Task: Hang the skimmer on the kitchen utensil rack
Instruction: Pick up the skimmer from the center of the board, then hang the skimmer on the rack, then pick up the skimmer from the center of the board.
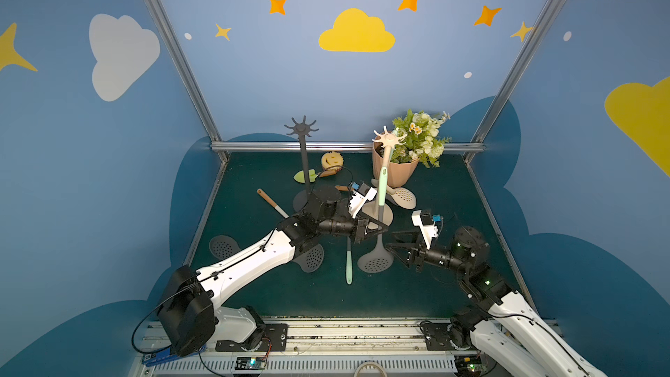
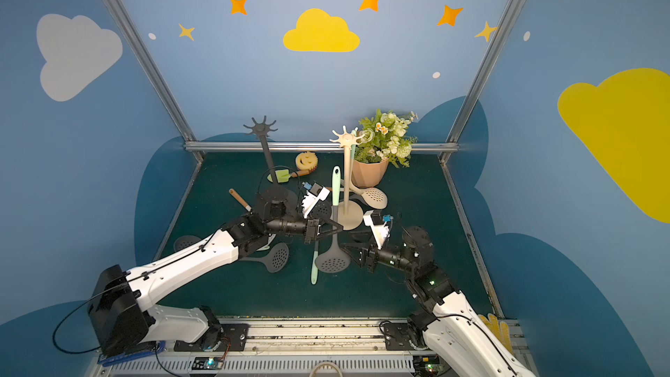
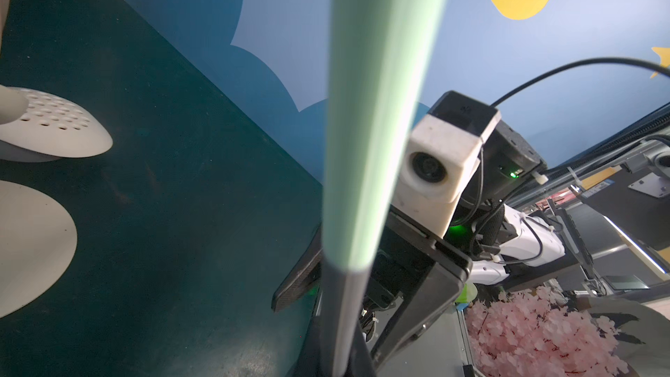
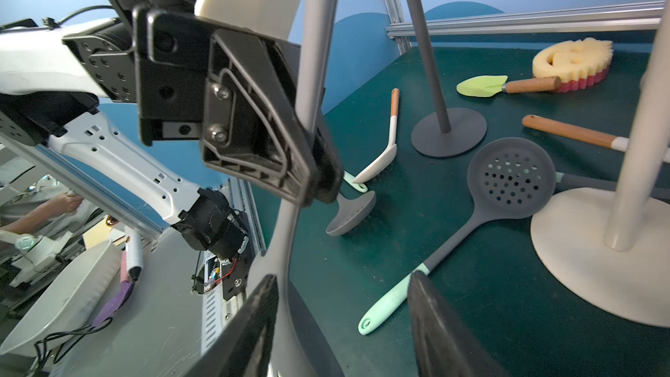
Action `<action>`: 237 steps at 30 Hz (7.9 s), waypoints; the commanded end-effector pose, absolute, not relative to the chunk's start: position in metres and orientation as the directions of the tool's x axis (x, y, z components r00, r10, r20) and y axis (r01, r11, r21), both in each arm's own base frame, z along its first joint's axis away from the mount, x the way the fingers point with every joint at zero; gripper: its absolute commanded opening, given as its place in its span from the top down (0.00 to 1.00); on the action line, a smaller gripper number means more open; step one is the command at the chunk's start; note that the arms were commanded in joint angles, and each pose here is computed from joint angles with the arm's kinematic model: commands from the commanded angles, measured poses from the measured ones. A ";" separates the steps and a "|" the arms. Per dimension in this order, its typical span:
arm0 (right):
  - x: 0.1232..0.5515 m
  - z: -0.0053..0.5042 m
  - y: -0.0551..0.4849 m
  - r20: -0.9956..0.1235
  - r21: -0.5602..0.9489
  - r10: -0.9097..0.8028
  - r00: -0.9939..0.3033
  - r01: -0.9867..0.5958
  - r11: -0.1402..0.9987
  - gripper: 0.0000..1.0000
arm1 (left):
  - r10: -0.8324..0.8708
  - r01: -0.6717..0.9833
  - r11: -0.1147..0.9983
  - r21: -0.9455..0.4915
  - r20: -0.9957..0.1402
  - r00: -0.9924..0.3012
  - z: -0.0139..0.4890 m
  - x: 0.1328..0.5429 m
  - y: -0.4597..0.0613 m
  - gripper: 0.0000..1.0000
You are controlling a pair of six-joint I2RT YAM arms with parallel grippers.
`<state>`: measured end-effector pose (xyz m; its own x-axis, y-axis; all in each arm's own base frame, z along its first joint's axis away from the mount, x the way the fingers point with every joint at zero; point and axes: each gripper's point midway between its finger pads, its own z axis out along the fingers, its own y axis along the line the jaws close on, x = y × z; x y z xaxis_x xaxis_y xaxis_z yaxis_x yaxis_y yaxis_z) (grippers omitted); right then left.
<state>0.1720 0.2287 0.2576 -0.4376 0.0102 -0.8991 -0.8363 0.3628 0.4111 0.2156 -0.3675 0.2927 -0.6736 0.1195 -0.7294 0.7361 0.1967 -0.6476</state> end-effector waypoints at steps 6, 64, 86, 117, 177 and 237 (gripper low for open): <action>0.168 0.293 0.238 -0.906 0.418 0.057 -0.419 -0.869 0.264 0.43 | 0.112 0.790 0.126 -0.600 -0.782 -0.613 0.313 0.213 -0.374 0.97; 0.302 0.289 0.145 -0.940 0.146 0.056 -0.335 -0.249 0.958 1.00 | -0.036 0.473 0.801 -0.367 -0.818 -0.574 0.273 0.298 -0.258 0.00; 0.355 0.289 0.146 -0.926 0.017 -0.078 -0.368 -0.248 0.969 1.00 | -0.090 0.444 0.793 -0.417 -0.801 -0.592 0.271 0.310 -0.246 0.00; 0.354 0.288 0.152 -0.929 0.023 -0.082 -0.360 -0.277 0.961 1.00 | -0.109 0.437 0.782 -0.445 -0.788 -0.607 0.268 0.314 -0.247 0.00; 0.364 0.242 0.158 -0.867 -0.241 -0.316 -0.386 -0.231 0.943 1.00 | -0.108 0.431 0.777 -0.460 -0.771 -0.628 0.261 0.314 -0.250 0.00; 0.245 0.138 0.154 -0.772 0.375 0.094 -0.629 -0.330 0.866 0.45 | 0.271 0.300 0.954 -0.009 -0.405 -0.873 0.066 0.420 -0.247 0.36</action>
